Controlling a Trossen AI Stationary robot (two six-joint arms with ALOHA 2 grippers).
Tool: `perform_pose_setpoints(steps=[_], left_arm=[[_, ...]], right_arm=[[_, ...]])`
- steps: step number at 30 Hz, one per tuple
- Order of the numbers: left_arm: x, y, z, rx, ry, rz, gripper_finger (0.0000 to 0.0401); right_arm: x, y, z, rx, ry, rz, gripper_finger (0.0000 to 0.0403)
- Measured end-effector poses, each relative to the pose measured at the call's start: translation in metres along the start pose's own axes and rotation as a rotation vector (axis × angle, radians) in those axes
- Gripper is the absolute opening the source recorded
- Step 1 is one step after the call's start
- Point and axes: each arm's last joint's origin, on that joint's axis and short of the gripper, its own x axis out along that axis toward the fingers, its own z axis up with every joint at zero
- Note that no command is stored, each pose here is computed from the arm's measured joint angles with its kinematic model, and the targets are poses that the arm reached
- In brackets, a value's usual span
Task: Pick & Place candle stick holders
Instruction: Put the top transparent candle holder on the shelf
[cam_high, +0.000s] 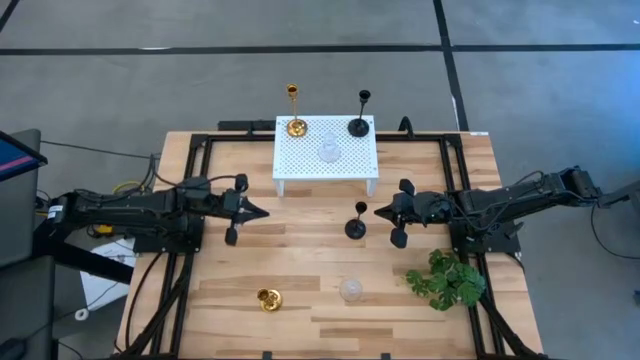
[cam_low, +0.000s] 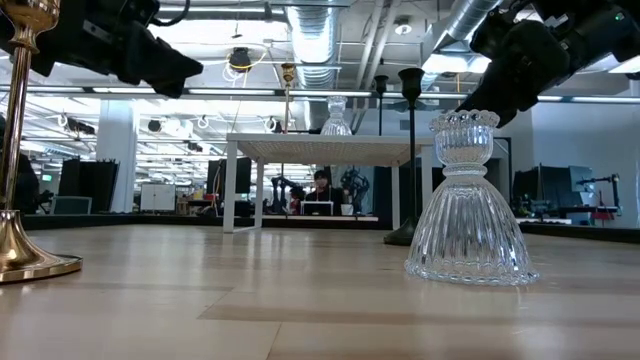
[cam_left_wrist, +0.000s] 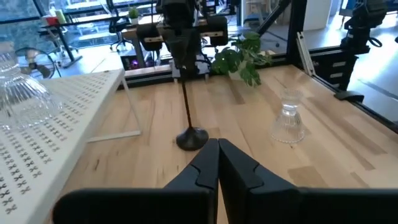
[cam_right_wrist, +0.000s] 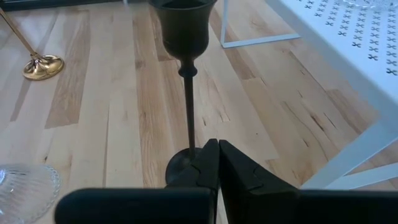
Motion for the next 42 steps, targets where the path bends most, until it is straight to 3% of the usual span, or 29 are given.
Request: perform_pose_setpoints(steps=[9, 15, 20, 27, 32, 37, 42], left_arm=[[0.011, 0.009, 0.020, 0.015, -0.226, 0.112, 0.0003], [0.047, 0.016, 0.000, -0.014, -0.114, 0.228, 0.0003], [0.089, 0.027, 0.007, -0.015, -0.122, 0.248, 0.0003], [0.141, 0.044, 0.014, -0.014, -0.055, 0.409, 0.0003], [0.160, 0.052, 0.018, -0.006, -0.031, 0.513, 0.0002], [0.170, 0.059, 0.025, -0.005, 0.078, 0.597, 0.0002], [0.178, 0.061, 0.039, 0.009, 0.161, 0.631, 0.0002]], right_arm=[[0.000, 0.000, 0.001, -0.020, -0.012, -0.001, 0.0000], [0.000, 0.000, 0.003, -0.017, -0.032, -0.002, 0.0000], [0.000, 0.000, 0.004, -0.039, -0.038, -0.002, 0.0000], [0.000, 0.000, 0.004, -0.042, -0.037, -0.002, 0.0000], [0.000, 0.000, 0.004, -0.042, -0.037, -0.002, 0.0000], [0.000, 0.000, 0.004, -0.067, -0.036, -0.003, 0.0000], [0.001, -0.003, 0.004, -0.061, -0.036, -0.017, 0.0000]])
